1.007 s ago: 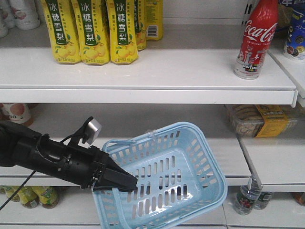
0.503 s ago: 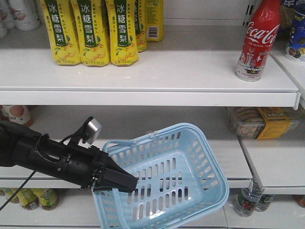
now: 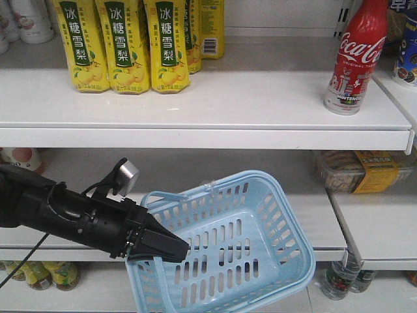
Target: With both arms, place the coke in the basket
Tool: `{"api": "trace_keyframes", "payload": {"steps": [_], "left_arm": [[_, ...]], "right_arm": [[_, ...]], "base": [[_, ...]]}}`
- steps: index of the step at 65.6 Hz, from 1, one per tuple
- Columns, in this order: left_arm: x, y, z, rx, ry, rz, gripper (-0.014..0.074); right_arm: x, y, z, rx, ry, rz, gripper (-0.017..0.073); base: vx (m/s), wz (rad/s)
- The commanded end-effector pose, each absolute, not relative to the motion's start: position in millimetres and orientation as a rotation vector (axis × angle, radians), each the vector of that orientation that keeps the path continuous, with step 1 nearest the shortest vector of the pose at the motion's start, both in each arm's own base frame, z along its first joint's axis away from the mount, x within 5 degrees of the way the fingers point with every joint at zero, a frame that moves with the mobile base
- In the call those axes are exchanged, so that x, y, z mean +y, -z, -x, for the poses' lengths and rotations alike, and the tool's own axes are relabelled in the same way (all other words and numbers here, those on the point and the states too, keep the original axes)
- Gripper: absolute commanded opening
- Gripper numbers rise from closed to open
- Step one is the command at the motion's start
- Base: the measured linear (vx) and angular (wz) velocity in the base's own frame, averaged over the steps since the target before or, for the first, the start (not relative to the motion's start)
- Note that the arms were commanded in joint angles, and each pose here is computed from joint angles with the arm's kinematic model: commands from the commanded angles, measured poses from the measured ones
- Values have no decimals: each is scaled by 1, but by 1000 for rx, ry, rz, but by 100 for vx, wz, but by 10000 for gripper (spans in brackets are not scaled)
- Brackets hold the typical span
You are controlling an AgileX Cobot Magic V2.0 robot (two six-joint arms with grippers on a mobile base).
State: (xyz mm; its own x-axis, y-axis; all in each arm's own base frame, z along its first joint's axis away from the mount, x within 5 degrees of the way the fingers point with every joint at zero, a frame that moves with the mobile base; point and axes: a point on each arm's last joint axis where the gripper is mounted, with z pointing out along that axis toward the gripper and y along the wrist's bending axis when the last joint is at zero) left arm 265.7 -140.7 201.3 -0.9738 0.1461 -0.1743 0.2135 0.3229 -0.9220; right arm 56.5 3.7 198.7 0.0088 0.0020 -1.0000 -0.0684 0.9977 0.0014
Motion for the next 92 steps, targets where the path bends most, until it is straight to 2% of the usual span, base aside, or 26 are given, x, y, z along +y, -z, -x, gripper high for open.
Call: {"api": "trace_keyframes", "payload": {"steps": [1,92], "left_arm": [[-143,-219,-269,2407,1775,-325,-6],[-143,-219,-269,2407,1775,-325,-6]], "right_arm": [[4,-202,-55,1485,-53,56,-9],[4,-202,-55,1485,-53,56,-9]], "base": [[2,0],[1,0]]}}
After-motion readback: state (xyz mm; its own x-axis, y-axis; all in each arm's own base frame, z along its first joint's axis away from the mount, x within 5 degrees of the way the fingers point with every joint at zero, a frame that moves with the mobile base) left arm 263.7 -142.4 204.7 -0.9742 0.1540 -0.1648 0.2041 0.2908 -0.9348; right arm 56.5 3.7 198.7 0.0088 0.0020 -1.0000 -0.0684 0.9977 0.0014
